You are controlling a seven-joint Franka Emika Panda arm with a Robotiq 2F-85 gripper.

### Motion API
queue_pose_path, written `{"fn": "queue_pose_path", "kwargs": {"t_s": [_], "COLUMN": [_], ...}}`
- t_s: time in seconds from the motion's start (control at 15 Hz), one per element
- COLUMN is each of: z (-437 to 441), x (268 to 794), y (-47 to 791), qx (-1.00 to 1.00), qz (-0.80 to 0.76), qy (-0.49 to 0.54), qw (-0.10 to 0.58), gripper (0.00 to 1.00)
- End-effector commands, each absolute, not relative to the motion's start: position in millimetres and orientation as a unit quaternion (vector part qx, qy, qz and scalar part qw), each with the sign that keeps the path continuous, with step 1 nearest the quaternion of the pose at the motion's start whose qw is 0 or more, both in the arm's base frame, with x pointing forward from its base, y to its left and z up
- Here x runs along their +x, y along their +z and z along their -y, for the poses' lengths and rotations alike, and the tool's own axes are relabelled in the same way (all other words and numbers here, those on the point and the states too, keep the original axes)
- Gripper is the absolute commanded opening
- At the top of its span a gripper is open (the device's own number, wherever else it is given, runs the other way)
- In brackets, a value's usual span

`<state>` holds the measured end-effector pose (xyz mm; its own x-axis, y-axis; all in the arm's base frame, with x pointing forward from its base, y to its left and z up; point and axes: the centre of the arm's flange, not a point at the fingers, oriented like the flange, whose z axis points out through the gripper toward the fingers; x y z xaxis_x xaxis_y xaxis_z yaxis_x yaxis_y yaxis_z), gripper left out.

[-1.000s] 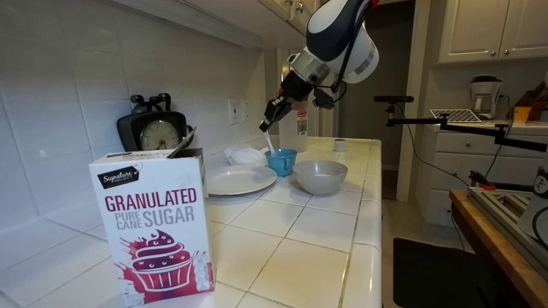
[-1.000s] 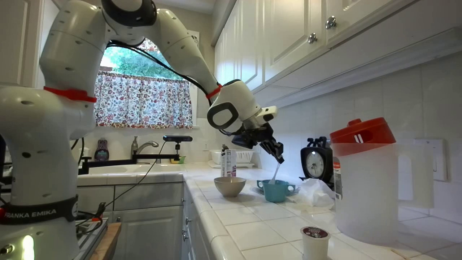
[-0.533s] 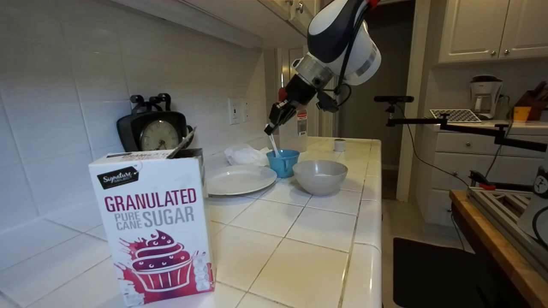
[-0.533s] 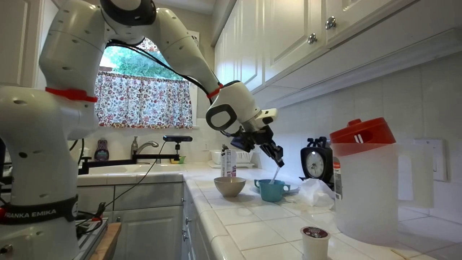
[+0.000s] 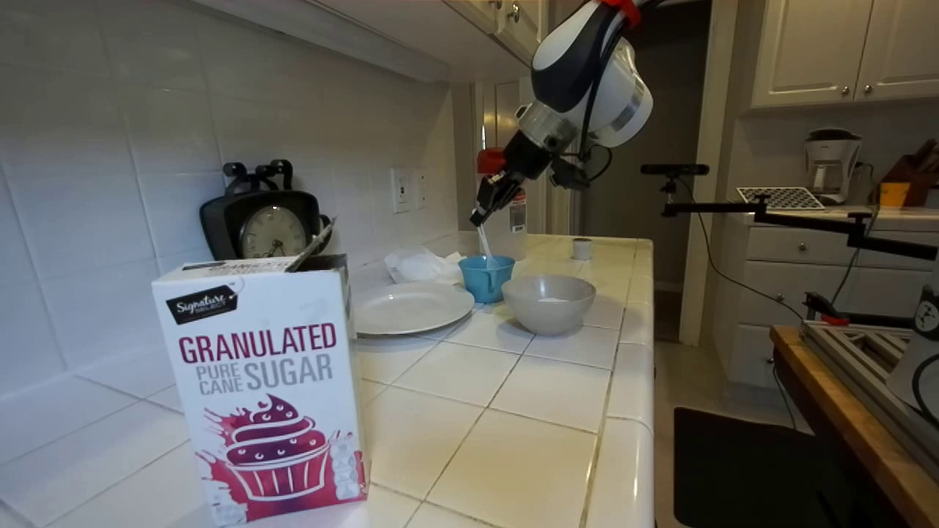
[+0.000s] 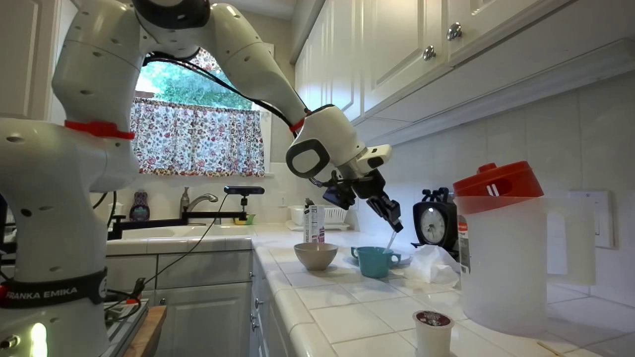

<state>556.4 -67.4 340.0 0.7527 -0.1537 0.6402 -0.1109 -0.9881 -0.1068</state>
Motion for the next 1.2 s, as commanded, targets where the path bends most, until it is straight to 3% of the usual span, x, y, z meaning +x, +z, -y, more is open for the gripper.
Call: {"fn": "queue_pose_path", "kwargs": {"t_s": [0.0,1.13], "z": [71.0,57.7], "x": [551.2,543.2], "y": [331.9,305.2], "qx": [-0.934,-0.926], "qz": [-0.060,-0.101], "qy": [-0.349,-0.350], "qw": [0.035,0.098], "gripper": [0.01,0.01]}}
